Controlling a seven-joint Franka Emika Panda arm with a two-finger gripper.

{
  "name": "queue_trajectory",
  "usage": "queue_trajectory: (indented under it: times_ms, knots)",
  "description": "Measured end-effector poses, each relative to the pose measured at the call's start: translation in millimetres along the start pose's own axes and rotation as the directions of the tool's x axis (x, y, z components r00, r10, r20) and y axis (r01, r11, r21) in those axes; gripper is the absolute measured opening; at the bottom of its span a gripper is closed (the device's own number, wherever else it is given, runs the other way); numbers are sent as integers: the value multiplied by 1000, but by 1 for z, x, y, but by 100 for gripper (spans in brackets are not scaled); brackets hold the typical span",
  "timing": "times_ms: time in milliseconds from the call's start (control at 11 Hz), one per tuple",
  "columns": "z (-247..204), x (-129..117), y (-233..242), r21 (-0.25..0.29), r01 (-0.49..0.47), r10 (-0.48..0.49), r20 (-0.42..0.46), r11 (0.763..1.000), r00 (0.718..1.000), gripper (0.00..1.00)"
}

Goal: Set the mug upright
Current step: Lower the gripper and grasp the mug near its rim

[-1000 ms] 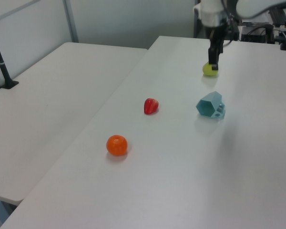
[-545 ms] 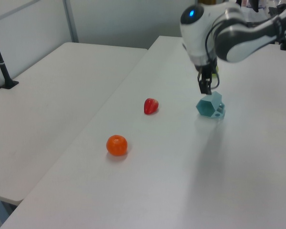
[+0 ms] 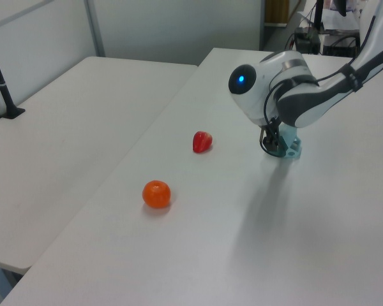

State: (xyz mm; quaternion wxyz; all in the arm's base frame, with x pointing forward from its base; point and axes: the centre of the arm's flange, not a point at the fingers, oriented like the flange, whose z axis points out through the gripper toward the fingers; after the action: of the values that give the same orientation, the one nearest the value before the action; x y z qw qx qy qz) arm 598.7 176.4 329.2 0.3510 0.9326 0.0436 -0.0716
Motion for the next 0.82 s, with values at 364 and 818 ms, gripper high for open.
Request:
queue_trajectory:
  times_ms: [364,818]
  knots:
    - [33,10,-4,-49,16,-14,30,999,999,86]
    - [43,16,13,-67,-6,9,42,998,999,28]
